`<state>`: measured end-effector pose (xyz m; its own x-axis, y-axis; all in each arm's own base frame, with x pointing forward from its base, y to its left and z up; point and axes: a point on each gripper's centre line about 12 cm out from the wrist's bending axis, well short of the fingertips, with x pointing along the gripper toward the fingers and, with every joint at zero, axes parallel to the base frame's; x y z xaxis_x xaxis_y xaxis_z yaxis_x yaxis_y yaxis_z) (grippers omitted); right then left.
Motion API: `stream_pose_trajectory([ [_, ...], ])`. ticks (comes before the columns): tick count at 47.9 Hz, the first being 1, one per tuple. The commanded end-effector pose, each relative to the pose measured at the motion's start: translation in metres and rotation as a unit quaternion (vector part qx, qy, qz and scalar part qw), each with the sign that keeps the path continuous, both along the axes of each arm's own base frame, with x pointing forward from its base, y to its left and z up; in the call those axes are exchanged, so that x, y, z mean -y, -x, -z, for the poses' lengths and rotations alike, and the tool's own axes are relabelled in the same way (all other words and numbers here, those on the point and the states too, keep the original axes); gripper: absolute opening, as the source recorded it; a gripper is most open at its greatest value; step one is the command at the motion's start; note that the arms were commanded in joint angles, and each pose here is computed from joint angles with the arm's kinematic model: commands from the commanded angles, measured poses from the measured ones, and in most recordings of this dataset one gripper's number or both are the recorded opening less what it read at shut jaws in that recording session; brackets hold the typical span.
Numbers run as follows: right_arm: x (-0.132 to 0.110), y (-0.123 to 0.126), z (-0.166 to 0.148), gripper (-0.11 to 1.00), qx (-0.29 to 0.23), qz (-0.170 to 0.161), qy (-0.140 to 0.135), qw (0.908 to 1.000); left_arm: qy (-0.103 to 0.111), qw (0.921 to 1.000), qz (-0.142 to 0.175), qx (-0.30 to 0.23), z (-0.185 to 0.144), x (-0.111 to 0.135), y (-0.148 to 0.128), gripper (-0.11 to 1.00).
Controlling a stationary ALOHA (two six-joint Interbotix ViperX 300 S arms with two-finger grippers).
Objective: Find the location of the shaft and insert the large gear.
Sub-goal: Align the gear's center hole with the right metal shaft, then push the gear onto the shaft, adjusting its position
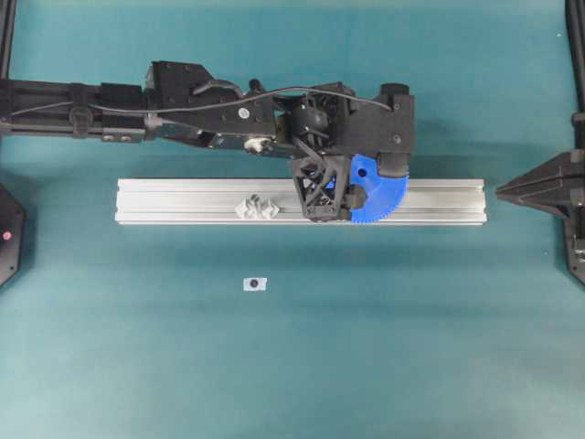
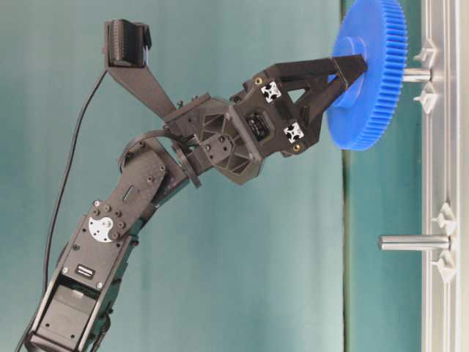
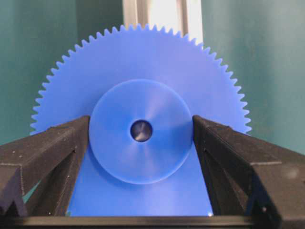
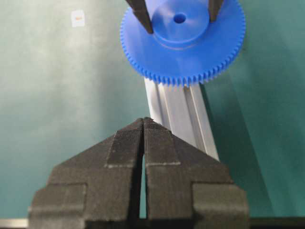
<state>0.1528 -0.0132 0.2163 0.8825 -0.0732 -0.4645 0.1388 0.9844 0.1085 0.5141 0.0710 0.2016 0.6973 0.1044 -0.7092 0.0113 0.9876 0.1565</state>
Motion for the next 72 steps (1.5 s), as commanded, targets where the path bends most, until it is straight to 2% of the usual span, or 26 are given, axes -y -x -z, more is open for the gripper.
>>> stream_pose_trajectory([
  [1, 0.0, -0.003, -0.008, 0.01, 0.01, 0.002, -0.004, 0.9999, -0.004, 0.9998, -0.003, 0.019, -0.016, -0.003, -0.001, 0.88],
  [13, 0.0, -0.003, -0.008, 0.01, 0.008, 0.003, -0.004, 1.0, 0.001, 0.9997, -0.006, 0.025, -0.021, -0.002, -0.002, 0.88],
  [21, 0.0, -0.002, -0.007, 0.01, 0.007, 0.003, -0.004, 1.0, 0.01, 0.9998, -0.015, 0.009, -0.015, -0.003, 0.0, 0.88],
  [39, 0.0, -0.002, -0.005, 0.01, 0.006, 0.003, -0.006, 1.0, 0.01, 0.9997, -0.011, 0.022, -0.025, 0.003, -0.002, 0.93],
  [61, 0.0, -0.002, -0.006, 0.01, 0.007, 0.003, -0.005, 1.0, 0.01, 0.999, -0.01, 0.043, -0.045, 0.005, -0.006, 0.93],
  [72, 0.0, -0.002, -0.007, 0.01, 0.008, 0.003, -0.005, 1.0, 0.02, 0.9977, -0.037, 0.053, -0.054, -0.012, -0.002, 0.93],
])
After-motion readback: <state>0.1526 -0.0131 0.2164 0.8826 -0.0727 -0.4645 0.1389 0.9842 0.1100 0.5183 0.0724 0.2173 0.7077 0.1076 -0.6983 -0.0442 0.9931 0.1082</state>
